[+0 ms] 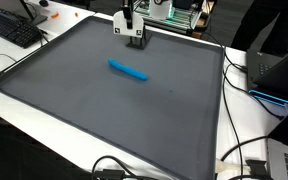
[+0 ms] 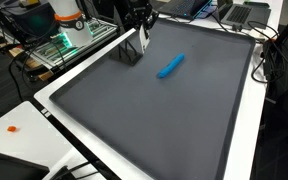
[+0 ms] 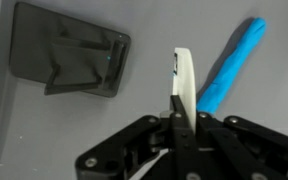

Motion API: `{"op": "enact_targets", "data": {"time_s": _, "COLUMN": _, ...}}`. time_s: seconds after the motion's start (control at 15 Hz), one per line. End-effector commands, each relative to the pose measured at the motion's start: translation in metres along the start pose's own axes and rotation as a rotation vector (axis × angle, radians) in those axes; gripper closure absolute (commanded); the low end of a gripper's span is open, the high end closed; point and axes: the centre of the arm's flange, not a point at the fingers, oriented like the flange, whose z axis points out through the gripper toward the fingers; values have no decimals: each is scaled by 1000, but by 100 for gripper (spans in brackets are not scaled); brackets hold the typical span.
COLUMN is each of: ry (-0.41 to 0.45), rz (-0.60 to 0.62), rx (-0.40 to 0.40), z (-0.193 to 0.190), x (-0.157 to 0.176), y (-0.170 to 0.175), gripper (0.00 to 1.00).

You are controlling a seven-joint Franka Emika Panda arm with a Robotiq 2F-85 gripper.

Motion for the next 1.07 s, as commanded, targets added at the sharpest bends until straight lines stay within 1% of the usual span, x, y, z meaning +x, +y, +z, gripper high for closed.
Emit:
{"op": "enact_targets", "data": {"time_s": 0.0, "ry": -15, "rz": -184, "rx": 16, "z": -21, "x": -4, "y": -36, "gripper": 99}}
{"op": "enact_targets", "data": {"time_s": 0.07, "ry": 5, "rz": -251, "rx": 13, "z": -25, "x": -7, "y": -46, "gripper": 99}}
{"op": "enact_targets", "data": {"time_s": 0.2, "ry": 3, "rz": -363, "rx": 34, "z": -32, "x": -15, "y": -65, "gripper": 99}}
{"op": "enact_targets", "data": {"time_s": 0.4, "ry": -20, "rz": -533, "rx": 66, "z": -30, "x": -25, "y": -91, "gripper": 99}}
{"op": "enact_targets", "data": {"time_s": 0.53, "ry": -30, "rz": -650, "rx": 68, "z": -24, "x": -30, "y": -106, "gripper": 99}}
{"op": "enact_targets", "data": {"time_s": 0.8, "ry": -89, "rz": -867, "rx": 57, "z": -7, "x": -34, "y": -133, "gripper": 99}}
{"op": "enact_targets", "data": {"time_s": 1.0, "ry": -126, "rz": -990, "rx": 26, "z": 5, "x": -33, "y": -149, "gripper": 99}}
